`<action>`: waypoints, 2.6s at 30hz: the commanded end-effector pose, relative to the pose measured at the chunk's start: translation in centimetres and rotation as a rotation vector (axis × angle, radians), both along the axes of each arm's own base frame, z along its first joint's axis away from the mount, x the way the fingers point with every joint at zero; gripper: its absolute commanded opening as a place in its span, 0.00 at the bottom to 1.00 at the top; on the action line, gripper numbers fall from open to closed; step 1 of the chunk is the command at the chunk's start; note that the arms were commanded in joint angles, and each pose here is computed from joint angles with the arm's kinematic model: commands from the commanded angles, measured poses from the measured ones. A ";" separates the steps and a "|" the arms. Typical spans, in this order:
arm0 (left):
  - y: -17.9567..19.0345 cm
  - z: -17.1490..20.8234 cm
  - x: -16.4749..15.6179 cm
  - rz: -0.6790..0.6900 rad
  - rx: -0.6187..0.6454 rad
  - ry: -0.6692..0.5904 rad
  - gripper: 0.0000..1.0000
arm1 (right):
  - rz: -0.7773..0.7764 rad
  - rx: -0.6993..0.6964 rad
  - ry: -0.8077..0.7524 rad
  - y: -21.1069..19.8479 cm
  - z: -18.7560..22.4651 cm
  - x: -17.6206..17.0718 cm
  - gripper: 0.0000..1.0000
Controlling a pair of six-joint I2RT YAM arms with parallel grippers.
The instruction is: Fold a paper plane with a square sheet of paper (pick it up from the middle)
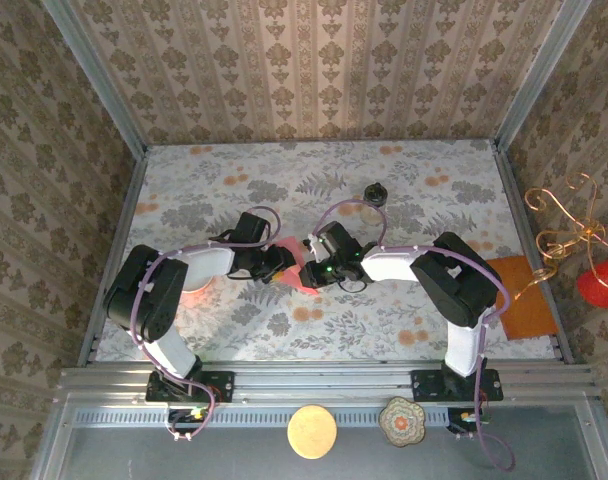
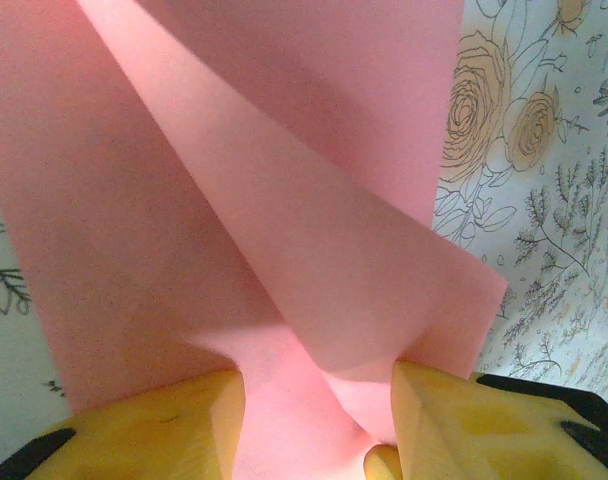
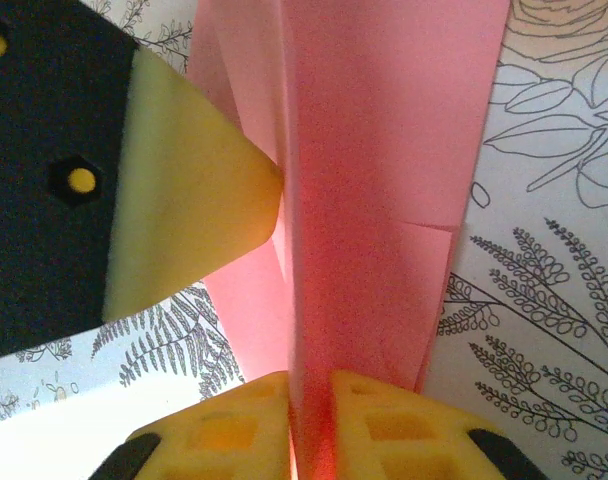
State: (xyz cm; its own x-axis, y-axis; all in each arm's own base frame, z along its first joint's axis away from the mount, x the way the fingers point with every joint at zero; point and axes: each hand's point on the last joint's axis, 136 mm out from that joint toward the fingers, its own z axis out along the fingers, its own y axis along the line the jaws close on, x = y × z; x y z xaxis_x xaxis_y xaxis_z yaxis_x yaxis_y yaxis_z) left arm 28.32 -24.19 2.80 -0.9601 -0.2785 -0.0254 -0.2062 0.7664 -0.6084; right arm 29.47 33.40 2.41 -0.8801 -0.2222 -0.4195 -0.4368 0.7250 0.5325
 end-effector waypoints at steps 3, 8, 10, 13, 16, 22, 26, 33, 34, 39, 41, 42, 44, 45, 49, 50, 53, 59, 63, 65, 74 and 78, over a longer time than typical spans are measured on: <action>1.0 -2.2 -1.9 -0.007 0.063 0.081 0.46 | 0.040 0.040 0.000 1.0 0.1 -0.2 0.15; 1.0 -1.2 -1.4 -0.004 0.056 0.056 0.47 | 0.037 0.052 0.019 0.7 0.0 -0.4 0.13; 0.8 -0.3 -1.0 -0.005 0.042 0.032 0.48 | 0.035 0.054 0.031 0.5 -0.2 -0.6 0.12; 0.4 1.5 -0.3 -0.007 0.016 -0.016 0.50 | 0.027 0.057 0.049 0.3 -0.6 -0.7 0.12; 0.2 3.4 0.5 -0.007 -0.017 -0.076 0.52 | 0.012 0.075 0.075 -0.1 -1.0 -0.9 0.12; 0.3 5.0 0.9 -0.003 -0.077 -0.153 0.52 | -0.017 0.143 0.130 -0.6 -1.3 -1.0 0.11; -0.1 4.6 0.6 -0.011 -0.115 -0.150 0.47 | -0.032 0.188 0.153 -0.8 -1.2 -0.9 0.12; -1.4 3.8 0.6 -0.031 -0.185 -0.124 0.36 | -0.051 0.249 0.187 -1.3 -1.0 -0.7 0.12; -1.6 3.8 0.7 -0.035 -0.197 -0.119 0.34 | -0.055 0.257 0.194 -1.3 -1.0 -0.7 0.12; -2.5 3.6 1.0 -0.051 -0.223 -0.113 0.26 | -0.077 0.288 0.233 -1.7 -1.0 -0.5 0.12; -2.8 3.5 1.1 -0.056 -0.227 -0.110 0.23 | -0.086 0.301 0.248 -1.9 -1.0 -0.4 0.12; -2.9 3.4 1.1 -0.057 -0.228 -0.108 0.22 | -0.091 0.303 0.258 -2.0 -1.1 -0.4 0.12; -3.1 3.3 1.1 -0.061 -0.236 -0.104 0.20 | -0.100 0.307 0.272 -2.2 -1.1 -0.4 0.12; -3.1 3.2 1.1 -0.062 -0.239 -0.101 0.19 | -0.104 0.309 0.279 -2.2 -1.1 -0.4 0.12; -3.5 3.0 1.2 -0.069 -0.259 -0.099 0.18 | -0.111 0.302 0.293 -2.5 -1.4 -0.5 0.12; -3.6 3.0 1.3 -0.070 -0.262 -0.098 0.18 | -0.112 0.301 0.294 -2.5 -1.4 -0.5 0.12; -3.7 2.8 1.3 -0.075 -0.261 -0.091 0.18 | -0.117 0.295 0.301 -2.7 -1.6 -0.5 0.13; -4.2 2.7 1.6 -0.086 -0.266 -0.083 0.18 | -0.122 0.286 0.310 -2.8 -1.9 -0.6 0.14; -4.4 2.7 1.7 -0.090 -0.267 -0.083 0.18 | -0.126 0.281 0.318 -2.9 -2.0 -0.6 0.14; -4.4 2.6 1.7 -0.089 -0.266 -0.081 0.18 | -0.129 0.278 0.320 -3.0 -2.0 -0.6 0.15; -4.5 3.6 1.8 -0.095 -0.282 -0.111 0.18 | -0.133 0.263 0.335 -3.1 -2.3 -0.6 0.13; -4.6 4.5 1.6 -0.109 -0.294 -0.142 0.18 | -0.136 0.264 0.343 -3.0 -2.4 -0.6 0.12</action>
